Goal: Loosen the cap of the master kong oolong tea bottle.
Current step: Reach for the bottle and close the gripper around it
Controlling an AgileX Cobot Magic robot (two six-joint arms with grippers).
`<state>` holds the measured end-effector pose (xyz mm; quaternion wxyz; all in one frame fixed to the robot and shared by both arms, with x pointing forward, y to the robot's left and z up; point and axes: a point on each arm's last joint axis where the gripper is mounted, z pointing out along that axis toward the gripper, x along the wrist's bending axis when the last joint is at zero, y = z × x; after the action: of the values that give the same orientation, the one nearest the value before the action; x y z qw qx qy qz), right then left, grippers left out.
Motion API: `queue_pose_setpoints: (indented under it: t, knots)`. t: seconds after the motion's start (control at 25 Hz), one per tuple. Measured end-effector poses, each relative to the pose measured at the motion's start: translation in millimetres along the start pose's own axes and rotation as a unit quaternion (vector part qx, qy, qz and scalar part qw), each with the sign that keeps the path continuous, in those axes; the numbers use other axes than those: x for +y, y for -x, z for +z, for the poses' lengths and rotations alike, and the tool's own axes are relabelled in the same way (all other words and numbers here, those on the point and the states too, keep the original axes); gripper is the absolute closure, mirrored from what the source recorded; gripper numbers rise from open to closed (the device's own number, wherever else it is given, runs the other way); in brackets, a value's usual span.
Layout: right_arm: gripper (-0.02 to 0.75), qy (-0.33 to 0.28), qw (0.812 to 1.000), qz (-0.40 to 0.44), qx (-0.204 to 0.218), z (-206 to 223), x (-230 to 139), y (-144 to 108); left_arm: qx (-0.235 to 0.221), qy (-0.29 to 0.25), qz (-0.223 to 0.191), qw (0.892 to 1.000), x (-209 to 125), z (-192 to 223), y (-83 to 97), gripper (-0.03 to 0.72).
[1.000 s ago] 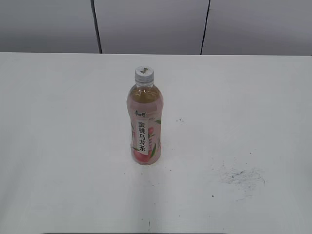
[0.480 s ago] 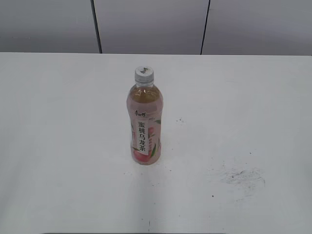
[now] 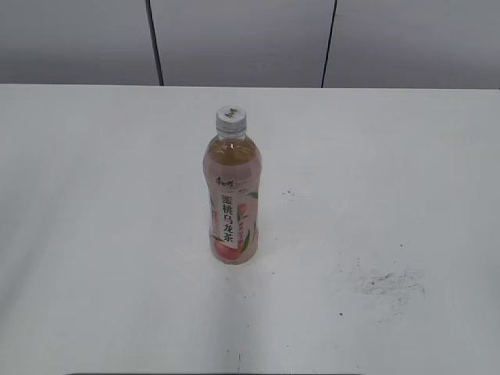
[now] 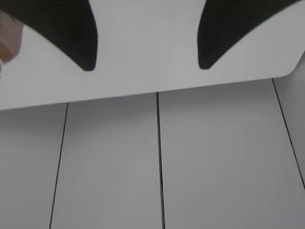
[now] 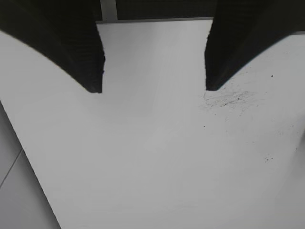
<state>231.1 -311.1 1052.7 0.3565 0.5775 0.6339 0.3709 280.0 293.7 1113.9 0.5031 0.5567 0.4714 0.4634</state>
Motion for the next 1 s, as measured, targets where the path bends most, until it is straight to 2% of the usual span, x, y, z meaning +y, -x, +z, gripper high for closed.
queue_pose_setpoints:
  t: [0.16,0.32,0.44,0.56,0.76,1.0]
  knots:
    - [0.237,0.0,1.0,0.0,0.0,0,0,0,0.002,0.007,-0.033,0.999,-2,43,-2.4,0.285]
    - [0.237,0.0,1.0,0.0,0.0,0,0,0,0.001,-0.02,-0.033,0.999,-12,86,-3.1,0.285]
    - [0.237,0.0,1.0,0.0,0.0,0,0,0,-0.02,-0.055,-0.031,0.998,-26,124,5.2,0.292]
    - [0.237,0.0,1.0,0.0,0.0,0,0,0,-0.052,-0.089,-0.021,0.994,-45,156,22.3,0.299]
    - [0.237,0.0,1.0,0.0,0.0,0,0,0,-0.091,-0.098,-0.006,0.991,-68,179,47.5,0.316]
    - [0.237,0.0,1.0,0.0,0.0,0,0,0,-0.092,-0.108,0.013,0.99,-112,174,49.4,0.324]
